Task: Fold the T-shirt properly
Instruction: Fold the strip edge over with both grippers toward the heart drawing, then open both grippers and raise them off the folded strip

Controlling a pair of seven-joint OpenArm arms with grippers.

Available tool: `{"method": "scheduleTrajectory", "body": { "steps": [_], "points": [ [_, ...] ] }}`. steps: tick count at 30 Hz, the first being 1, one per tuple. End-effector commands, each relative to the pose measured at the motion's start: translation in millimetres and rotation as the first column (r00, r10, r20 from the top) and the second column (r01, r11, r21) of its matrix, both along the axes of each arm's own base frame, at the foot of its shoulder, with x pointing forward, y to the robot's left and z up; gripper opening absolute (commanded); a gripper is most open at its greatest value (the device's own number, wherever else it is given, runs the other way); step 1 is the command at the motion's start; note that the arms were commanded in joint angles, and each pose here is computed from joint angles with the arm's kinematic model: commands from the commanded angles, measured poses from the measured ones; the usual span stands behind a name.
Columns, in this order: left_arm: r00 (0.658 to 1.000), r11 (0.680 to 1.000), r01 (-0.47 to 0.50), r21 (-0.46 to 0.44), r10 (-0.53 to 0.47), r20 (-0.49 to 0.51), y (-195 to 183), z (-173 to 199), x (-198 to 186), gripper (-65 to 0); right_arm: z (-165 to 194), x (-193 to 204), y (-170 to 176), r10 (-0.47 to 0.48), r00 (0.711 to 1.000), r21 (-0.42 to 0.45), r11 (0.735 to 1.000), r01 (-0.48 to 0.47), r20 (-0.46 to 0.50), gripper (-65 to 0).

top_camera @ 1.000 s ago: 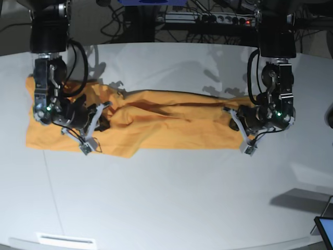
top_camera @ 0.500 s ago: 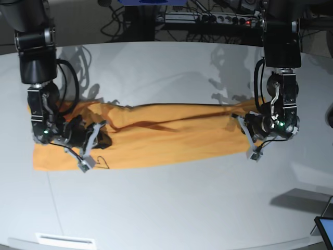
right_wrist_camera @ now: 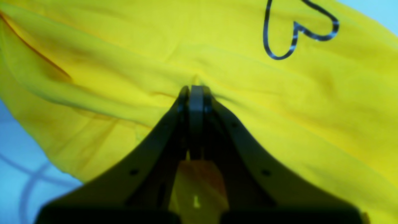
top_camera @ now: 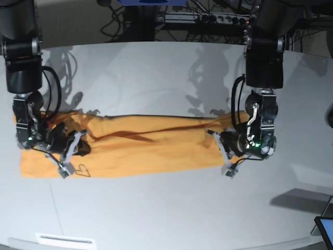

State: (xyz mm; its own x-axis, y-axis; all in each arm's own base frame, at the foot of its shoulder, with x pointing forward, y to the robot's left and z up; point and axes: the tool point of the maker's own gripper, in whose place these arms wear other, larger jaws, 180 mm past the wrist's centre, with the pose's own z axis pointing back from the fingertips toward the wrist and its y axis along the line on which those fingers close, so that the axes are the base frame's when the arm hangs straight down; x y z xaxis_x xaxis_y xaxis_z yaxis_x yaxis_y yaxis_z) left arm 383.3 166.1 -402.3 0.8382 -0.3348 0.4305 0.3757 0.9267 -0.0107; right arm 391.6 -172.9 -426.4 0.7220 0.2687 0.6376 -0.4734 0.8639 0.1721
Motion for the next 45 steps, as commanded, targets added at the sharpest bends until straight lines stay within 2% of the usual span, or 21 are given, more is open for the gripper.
{"method": "scheduleTrajectory", "body": {
  "steps": [1, 11, 17, 23, 25, 27, 28, 30, 32, 35, 42, 45],
  "points": [
    [1.0, 1.0, 0.007, -0.014, -0.007, 0.018, -3, 8, 8, -65.0, -30, -28, -43, -0.035, 0.988, -0.207, 0.978, 0.003, -0.153, -64.7],
    [0.999, 1.0, 0.0, -0.007, 0.0, 0.049, 3, 20, 16, -65.0, -20, -21, -56, -0.046, 0.991, -0.227, 0.974, 0.016, -0.124, -64.7],
    [0.988, 1.0, 0.009, 0.018, -0.012, 0.151, 10, 53, 29, -65.0, -12, -15, -47, -0.028, 0.995, -0.215, 0.976, 0.008, -0.093, -64.7],
    [0.952, 0.992, -0.116, -0.046, 0.124, 0.281, 45, 95, 40, -65.0, 0, -11, -44, -0.008, 0.997, -0.234, 0.972, -0.009, -0.072, -64.6],
    [0.943, 0.986, -0.157, -0.056, 0.167, 0.289, 59, 100, 39, -65.0, 8, -7, -40, 0.007, 0.999, -0.239, 0.971, -0.018, -0.048, -64.6],
    [0.942, 0.976, -0.209, -0.059, 0.217, 0.255, 75, 96, 28, -65.0, 12, -9, -38, 0.022, 0.999, -0.25, 0.968, -0.031, -0.035, -64.6],
    [0.939, 0.97, -0.236, -0.059, 0.243, 0.243, 84, 95, 24, -65.0, 16, -9, -35, 0.033, 0.999, -0.255, 0.966, -0.039, -0.025, -63.7],
    [0.933, 0.961, -0.271, -0.048, 0.275, 0.233, 103, 95, 17, -65.0, 24, -9, -29, 0.052, 0.999, -0.266, 0.962, -0.052, -0.007, -57.7],
    [0.931, 0.957, -0.288, -0.026, 0.287, 0.225, 115, 91, 9, -65.0, 30, -8, -25, 0.069, 0.998, -0.271, 0.961, -0.063, 0.012, -50.1],
    [0.93, 0.954, -0.299, -0.004, 0.292, 0.223, 126, 92, 5, -65.0, 37, -6, -13, 0.089, 0.995, -0.261, 0.962, -0.075, 0.04, -43.8],
    [0.932, 0.951, -0.305, 0.05, 0.288, 0.221, 144, 92, -8, -65.0, 57, -5, 4, 0.14, 0.984, -0.267, 0.958, -0.106, 0.112, -43.4],
    [0.935, 0.958, -0.287, 0.011, 0.278, 0.221, 137, 91, -12, -64.8, 70, -1, 8, 0.158, 0.975, -0.276, 0.955, -0.111, 0.154, -43.4]
  ]
}}
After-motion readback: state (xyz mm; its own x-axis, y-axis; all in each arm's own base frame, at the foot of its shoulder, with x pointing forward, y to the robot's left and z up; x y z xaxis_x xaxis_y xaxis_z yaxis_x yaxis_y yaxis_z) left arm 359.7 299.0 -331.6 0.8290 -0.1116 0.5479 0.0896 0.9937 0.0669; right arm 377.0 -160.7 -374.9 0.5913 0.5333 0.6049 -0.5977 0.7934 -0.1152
